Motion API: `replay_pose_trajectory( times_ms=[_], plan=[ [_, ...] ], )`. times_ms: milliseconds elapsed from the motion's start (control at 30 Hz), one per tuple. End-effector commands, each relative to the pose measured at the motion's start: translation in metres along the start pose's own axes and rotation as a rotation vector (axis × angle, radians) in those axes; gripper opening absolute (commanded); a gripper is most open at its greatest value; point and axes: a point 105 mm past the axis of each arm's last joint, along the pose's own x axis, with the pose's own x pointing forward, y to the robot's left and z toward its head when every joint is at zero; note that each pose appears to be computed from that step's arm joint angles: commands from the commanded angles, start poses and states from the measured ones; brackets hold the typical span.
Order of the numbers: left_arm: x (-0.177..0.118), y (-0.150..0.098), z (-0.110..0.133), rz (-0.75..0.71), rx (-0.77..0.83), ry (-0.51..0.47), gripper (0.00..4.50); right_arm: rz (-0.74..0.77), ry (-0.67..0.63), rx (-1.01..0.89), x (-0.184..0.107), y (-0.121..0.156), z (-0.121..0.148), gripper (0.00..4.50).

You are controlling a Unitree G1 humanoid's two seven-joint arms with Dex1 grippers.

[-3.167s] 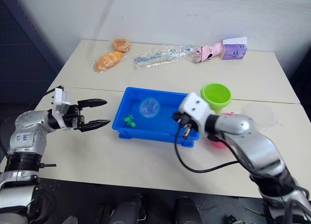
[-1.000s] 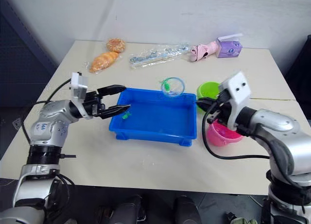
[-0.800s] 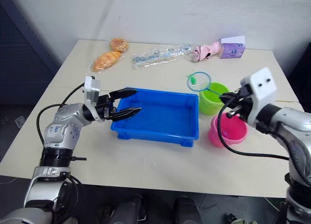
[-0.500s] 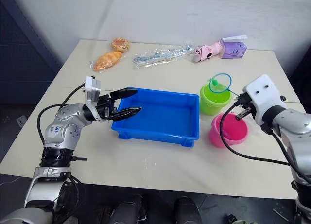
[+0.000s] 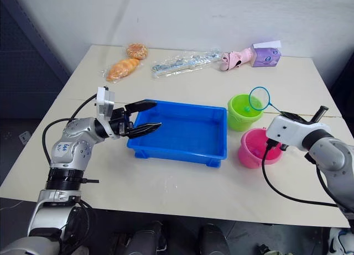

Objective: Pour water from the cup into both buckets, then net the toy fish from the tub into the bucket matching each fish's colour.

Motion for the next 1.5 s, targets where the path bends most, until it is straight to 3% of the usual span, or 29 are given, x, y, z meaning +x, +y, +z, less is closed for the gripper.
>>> replay_pose_trajectory(
  times_ms=[33,167,200,267,333,433,567,733,867,1167,1500],
  plan=[
    [0.001,-0.002,0.008,-0.014,0.051,-0.02,4.44,-0.123,-0.049,-0.086,-0.006,-0.025,0.003,0.0],
    [-0.006,-0.002,0.007,-0.021,0.069,-0.002,4.44,-0.232,-0.159,0.082,-0.008,-0.045,0.019,0.0],
    [-0.012,0.0,0.007,-0.015,0.076,0.016,4.44,-0.231,-0.215,0.258,-0.007,-0.048,0.028,0.0],
    [-0.03,0.005,0.004,0.01,0.078,0.071,4.44,-0.042,-0.433,0.608,-0.007,-0.038,0.071,0.0],
    [-0.046,0.007,0.0,0.018,0.094,0.126,4.44,0.168,-0.526,0.687,-0.011,-0.021,0.099,0.0],
    [-0.07,0.012,-0.002,0.053,0.131,0.179,4.44,0.336,-0.54,0.772,-0.009,-0.002,0.124,0.0],
    [-0.093,0.02,0.002,0.131,0.157,0.212,4.44,0.544,-0.468,0.805,0.003,0.029,0.152,0.0],
    [-0.123,0.022,-0.004,0.179,0.164,0.349,4.44,0.617,-0.369,0.777,0.035,0.054,0.174,0.0],
    [-0.134,0.025,-0.004,0.197,0.188,0.426,4.44,0.62,-0.333,0.754,0.059,0.058,0.189,0.0],
    [-0.112,0.025,0.009,0.132,0.207,0.488,4.44,0.682,-0.273,0.724,0.085,0.074,0.202,0.0],
    [-0.089,0.026,0.007,0.055,0.196,0.593,4.44,0.754,-0.402,0.772,0.086,0.084,0.254,0.0]
  ],
)
